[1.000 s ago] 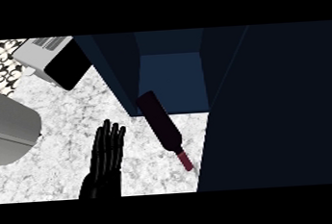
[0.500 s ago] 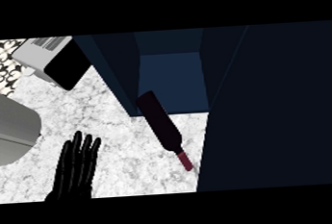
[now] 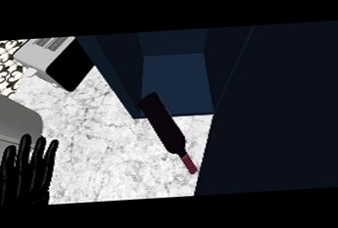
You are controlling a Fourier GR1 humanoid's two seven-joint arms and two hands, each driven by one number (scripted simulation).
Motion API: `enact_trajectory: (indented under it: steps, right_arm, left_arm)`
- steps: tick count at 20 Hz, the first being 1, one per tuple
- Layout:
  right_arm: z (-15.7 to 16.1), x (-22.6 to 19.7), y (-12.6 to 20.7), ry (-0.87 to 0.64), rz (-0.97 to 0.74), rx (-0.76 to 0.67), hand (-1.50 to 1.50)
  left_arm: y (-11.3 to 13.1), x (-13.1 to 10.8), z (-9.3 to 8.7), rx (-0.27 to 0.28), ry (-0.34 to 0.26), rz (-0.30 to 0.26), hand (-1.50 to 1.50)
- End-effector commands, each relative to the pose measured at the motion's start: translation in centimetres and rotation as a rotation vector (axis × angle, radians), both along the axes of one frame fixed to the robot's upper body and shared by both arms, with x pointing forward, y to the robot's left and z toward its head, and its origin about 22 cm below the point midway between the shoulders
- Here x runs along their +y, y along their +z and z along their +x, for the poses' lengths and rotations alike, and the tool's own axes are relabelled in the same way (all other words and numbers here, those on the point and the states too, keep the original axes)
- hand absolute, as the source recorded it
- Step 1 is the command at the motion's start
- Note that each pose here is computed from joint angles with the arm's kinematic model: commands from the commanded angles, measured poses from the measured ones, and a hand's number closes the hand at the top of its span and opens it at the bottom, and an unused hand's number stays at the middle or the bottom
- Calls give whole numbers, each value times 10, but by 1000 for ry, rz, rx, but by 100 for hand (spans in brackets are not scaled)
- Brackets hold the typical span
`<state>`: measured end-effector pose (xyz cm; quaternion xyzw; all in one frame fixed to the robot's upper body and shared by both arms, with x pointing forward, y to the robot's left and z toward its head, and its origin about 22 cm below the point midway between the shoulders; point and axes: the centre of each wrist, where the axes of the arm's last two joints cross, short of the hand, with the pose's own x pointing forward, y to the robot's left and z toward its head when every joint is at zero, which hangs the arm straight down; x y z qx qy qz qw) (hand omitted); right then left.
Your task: Pick up the wine, place it into the cabinet and close the cabinet
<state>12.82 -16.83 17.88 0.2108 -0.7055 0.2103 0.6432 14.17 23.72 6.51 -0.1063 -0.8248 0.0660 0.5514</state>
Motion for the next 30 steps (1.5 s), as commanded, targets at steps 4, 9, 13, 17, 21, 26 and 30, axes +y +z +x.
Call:
enact_trajectory:
  steps: [4, 9, 13, 17, 21, 26, 30]
  right_arm:
    - [-29, 21, 11, 219, 13, -82, 150]
    - [-38, 38, 20, 251, 42, -67, 150]
    - [-49, 60, 14, 259, 58, -60, 150]
    - [-44, 69, 13, 260, 62, -62, 150]
    - [-35, 93, 4, 210, 71, -98, 150]
    - [-32, 101, 11, 175, 50, -147, 150]
    - [-22, 116, 10, 116, 35, -170, 150]
  left_arm:
    - [-1, 42, 5, -19, 44, 2, -150]
    - [19, 76, 4, -7, 46, 22, -150]
    - [23, 77, -4, -4, 39, 30, -150]
    - [29, 79, 9, -3, 46, 21, -150]
    - [17, 94, 5, 14, 11, 26, -150]
    - [23, 119, 11, 8, 28, 6, -150]
    - [34, 94, 14, 23, -21, -18, -150]
